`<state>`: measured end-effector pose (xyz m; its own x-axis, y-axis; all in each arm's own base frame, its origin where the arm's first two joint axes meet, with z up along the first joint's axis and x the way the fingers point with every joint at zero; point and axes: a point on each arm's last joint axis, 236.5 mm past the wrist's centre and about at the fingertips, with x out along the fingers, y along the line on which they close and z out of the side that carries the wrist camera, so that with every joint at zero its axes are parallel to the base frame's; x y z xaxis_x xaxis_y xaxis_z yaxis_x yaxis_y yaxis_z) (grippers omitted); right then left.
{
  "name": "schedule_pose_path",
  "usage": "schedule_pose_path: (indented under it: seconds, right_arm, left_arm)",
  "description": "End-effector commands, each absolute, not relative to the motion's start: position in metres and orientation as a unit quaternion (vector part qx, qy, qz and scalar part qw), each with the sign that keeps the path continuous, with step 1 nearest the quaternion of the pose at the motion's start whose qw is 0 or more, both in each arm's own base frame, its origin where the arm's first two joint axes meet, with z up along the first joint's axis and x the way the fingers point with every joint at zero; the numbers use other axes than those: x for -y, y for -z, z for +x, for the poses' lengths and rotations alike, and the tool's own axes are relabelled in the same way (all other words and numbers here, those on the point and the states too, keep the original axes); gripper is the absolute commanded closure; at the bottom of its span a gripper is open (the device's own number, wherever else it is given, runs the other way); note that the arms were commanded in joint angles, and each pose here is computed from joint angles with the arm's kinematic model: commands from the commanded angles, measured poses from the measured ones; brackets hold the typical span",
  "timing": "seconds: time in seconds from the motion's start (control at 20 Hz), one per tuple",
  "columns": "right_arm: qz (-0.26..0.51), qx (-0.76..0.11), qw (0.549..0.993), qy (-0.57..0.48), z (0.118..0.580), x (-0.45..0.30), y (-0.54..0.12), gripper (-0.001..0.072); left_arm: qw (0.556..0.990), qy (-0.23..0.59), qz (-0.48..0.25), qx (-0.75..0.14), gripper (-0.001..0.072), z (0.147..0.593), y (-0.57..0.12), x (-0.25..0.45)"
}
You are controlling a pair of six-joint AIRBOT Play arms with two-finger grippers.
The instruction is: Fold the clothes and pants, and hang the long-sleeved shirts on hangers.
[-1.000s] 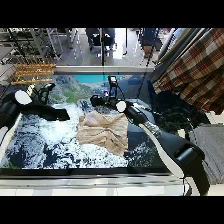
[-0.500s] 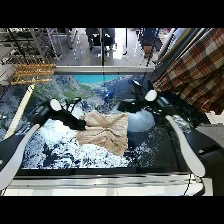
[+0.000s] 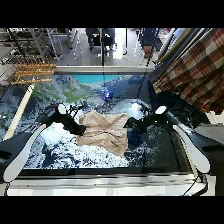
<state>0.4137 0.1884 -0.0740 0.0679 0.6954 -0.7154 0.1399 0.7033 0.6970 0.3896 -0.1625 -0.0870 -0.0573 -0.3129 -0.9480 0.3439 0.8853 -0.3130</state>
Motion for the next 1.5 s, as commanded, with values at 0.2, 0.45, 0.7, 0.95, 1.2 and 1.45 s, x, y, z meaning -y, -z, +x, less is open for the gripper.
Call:
schedule_pose_path:
  seconds: [0.2, 0.45, 0.7, 0.95, 1.2, 1.45]
  right_arm:
    - [0.347, -0.667, 0.596, -0.282, 0.381, -0.277, 0.108, 0.0276]
    - [0.335, -0.618, 0.645, -0.300, 0.413, -0.274, 0.057, 0.0697]
    - [0.313, -0.510, 0.759, -0.255, 0.467, -0.176, -0.077, 0.0698]
    - [0.355, -0.427, 0.819, -0.146, 0.470, -0.022, -0.164, 0.0698]
    - [0.437, -0.365, 0.822, 0.016, 0.413, 0.163, -0.179, 0.0698]
    - [0.458, -0.349, 0.794, 0.194, 0.280, 0.309, -0.150, 0.0699]
  left_arm:
    - [0.671, 0.237, 0.020, -0.703, 0.0686, 0.380, 0.088, 0.156]
    - [0.695, 0.278, 0.059, -0.660, 0.0686, 0.378, 0.038, 0.156]
    - [0.772, 0.290, 0.082, -0.559, 0.0685, 0.367, -0.074, 0.147]
    - [0.825, 0.285, 0.093, -0.478, 0.0685, 0.343, -0.152, 0.135]
    - [0.833, 0.285, 0.096, -0.464, 0.0685, 0.337, -0.164, 0.134]
    - [0.824, 0.286, 0.093, -0.480, 0.0685, 0.342, -0.151, 0.135]
